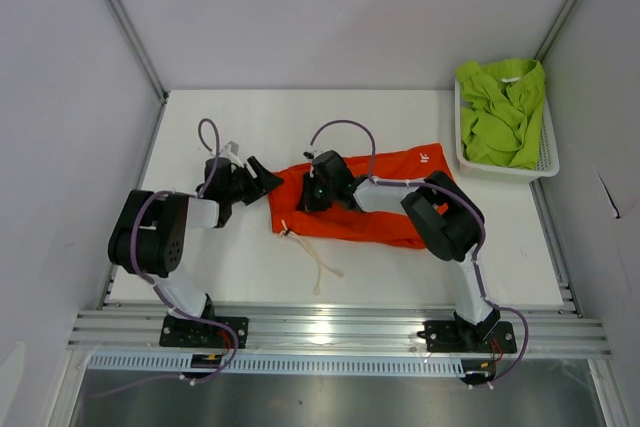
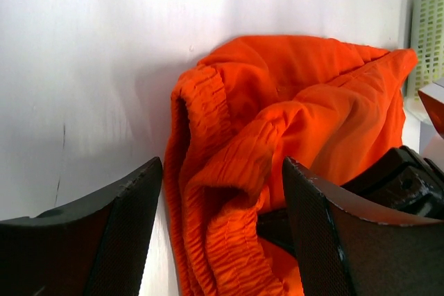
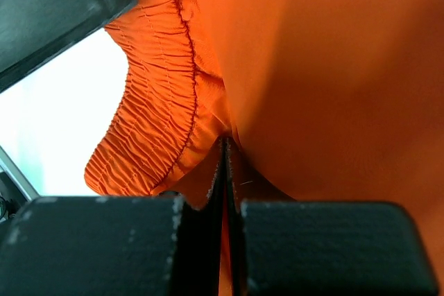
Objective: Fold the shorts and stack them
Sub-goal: Fold the shorts
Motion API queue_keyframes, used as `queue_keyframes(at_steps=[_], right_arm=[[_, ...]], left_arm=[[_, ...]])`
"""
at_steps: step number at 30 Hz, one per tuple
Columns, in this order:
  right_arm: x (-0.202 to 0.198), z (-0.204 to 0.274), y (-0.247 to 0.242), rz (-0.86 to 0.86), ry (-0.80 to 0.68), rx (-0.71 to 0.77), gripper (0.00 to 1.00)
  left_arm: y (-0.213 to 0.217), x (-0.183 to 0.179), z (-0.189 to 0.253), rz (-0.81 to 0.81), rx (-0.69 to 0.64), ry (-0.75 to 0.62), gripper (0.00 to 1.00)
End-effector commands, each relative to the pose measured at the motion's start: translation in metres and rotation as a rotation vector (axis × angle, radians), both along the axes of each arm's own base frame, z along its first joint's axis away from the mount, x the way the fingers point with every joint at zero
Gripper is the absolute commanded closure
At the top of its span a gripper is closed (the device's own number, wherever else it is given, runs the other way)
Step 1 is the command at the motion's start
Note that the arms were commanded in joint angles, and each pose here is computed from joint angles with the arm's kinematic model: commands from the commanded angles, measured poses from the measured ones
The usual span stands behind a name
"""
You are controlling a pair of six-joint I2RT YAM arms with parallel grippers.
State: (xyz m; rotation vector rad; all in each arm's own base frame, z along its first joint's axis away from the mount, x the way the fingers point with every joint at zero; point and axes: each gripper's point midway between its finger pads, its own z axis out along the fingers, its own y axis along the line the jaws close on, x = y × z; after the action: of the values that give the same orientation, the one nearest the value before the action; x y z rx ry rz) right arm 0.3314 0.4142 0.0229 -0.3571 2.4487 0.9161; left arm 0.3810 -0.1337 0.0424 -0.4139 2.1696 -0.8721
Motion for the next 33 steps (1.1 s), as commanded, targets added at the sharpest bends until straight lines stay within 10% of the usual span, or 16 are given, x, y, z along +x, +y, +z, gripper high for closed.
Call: queue_keyframes(at_steps=[1, 33], right_arm=[[-0.009, -0.039, -0.02, -0.011, 0.066, -0.106, 1.0], [-0.007, -0.041, -0.011, -0.047, 0.108, 0.019, 1.0]], left_arm=[[-0.006, 0.022, 0.012, -0.013, 0.019, -0.106, 0.28], [-0.038, -0.03, 0.005, -0.109, -0.132, -0.18, 0.44]])
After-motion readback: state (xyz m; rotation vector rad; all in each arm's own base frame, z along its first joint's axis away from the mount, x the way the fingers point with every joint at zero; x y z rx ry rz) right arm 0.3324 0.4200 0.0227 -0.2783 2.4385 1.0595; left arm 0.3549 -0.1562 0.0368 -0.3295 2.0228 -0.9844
